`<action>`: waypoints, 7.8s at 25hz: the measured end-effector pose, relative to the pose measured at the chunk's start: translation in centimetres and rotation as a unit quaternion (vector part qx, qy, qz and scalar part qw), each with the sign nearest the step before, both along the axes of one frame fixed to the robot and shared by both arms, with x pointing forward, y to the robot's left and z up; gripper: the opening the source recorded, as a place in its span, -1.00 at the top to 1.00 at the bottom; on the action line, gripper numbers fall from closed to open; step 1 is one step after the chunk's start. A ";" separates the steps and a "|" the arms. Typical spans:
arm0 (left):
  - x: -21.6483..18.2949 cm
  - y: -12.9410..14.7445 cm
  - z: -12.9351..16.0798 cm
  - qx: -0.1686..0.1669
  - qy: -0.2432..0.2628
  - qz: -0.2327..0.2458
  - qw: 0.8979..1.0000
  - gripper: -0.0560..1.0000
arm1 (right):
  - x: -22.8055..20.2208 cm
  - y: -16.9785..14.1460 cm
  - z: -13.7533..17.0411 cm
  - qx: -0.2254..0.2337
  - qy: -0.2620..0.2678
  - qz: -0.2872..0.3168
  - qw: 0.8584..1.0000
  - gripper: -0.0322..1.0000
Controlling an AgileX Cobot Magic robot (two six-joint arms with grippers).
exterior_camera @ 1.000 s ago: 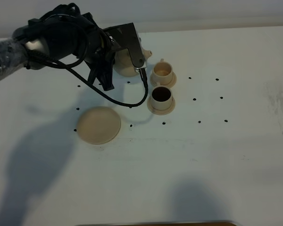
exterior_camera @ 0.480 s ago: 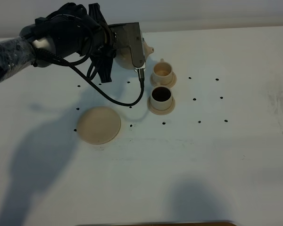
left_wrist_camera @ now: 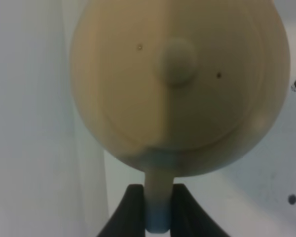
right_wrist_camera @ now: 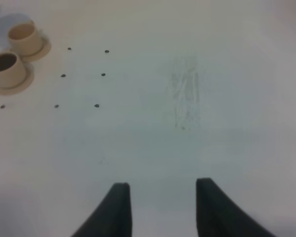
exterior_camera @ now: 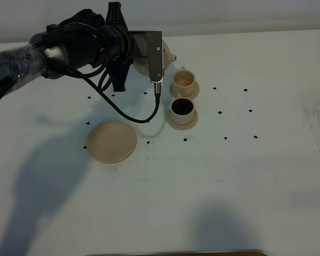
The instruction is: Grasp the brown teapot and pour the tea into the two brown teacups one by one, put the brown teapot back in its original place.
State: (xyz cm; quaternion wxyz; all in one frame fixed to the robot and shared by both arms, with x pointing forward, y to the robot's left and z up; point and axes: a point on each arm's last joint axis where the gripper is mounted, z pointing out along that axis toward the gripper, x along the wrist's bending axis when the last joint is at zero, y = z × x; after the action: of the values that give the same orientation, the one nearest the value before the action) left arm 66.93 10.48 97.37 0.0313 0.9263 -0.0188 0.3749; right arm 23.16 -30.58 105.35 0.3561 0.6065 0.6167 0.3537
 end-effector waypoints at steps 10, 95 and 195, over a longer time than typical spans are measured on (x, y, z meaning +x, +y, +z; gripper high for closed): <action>0.3 0.0 0.4 0.035 -0.029 -0.036 0.998 0.58 | 0.0 0.0 0.0 0.000 0.000 0.000 1.000 0.35; 1.9 -3.0 -1.2 0.216 -0.151 -0.277 0.924 0.58 | 0.0 0.0 0.0 0.000 0.000 0.000 1.000 0.35; 2.3 -4.3 0.6 0.316 -0.223 -0.361 0.848 0.58 | 0.0 0.0 0.0 0.000 0.000 0.000 1.000 0.35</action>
State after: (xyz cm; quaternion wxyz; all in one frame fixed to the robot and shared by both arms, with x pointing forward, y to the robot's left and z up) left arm 69.20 6.19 97.99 -0.1348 0.7053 -0.4760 0.5078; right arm 23.16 -30.58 105.35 0.3561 0.6065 0.6167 0.3537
